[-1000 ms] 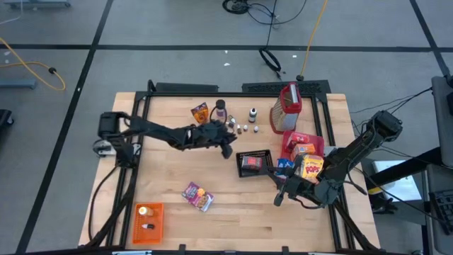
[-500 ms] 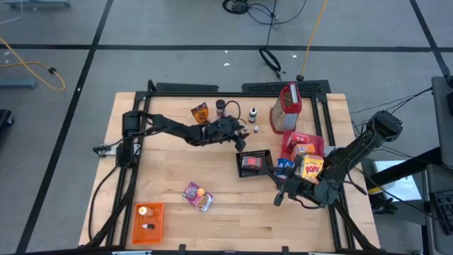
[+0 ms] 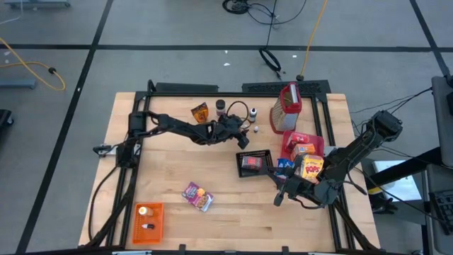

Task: Pick & Place Kitchen Items
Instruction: Put the small orange food coloring bottle into the orange bin

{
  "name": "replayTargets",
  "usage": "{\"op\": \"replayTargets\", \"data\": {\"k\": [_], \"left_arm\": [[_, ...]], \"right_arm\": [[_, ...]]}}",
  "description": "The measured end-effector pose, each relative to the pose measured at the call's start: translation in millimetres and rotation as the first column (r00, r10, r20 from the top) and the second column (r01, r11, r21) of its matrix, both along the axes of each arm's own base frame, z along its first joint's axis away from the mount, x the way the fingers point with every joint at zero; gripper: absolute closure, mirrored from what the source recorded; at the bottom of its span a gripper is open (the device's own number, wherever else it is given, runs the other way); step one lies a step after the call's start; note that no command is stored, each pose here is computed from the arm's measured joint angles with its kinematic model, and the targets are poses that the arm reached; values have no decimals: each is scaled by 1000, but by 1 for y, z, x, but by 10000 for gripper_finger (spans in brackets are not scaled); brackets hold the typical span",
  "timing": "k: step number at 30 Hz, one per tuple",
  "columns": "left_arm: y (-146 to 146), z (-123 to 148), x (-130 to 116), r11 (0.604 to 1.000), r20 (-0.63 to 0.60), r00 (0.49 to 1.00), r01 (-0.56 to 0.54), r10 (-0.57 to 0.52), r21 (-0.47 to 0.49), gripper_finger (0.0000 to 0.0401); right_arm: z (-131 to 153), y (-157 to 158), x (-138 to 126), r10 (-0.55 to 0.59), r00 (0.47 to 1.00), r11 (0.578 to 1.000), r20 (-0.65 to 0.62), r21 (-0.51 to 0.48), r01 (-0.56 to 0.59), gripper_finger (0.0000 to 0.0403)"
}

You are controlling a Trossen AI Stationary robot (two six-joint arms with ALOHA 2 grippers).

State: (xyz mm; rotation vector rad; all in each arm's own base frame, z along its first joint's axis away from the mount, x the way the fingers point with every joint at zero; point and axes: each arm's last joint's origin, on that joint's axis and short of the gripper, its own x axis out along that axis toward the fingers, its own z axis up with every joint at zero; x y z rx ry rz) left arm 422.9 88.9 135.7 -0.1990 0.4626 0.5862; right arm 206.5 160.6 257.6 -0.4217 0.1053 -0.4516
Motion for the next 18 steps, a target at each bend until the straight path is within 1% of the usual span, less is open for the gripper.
{"op": "replayTargets", "data": {"k": [6,11,14,18], "left_arm": [[6,1,-1,1000,3,1000,-11,11,6,164],[10,1,-2,999,20,999,-33,33,-13,164],[11,-4,-1,999,22,999,-33,33,-12,164],[12,-16,3,999,32,999,-34,34,-11,164]], "right_arm": [[0,0,0,0,1000,1000,0,0,0,348],[0,0,0,0,1000,1000,0,0,0,348],[0,0,0,0,1000,1000,0,0,0,348],[0,0,0,0,1000,1000,0,0,0,348]]}}
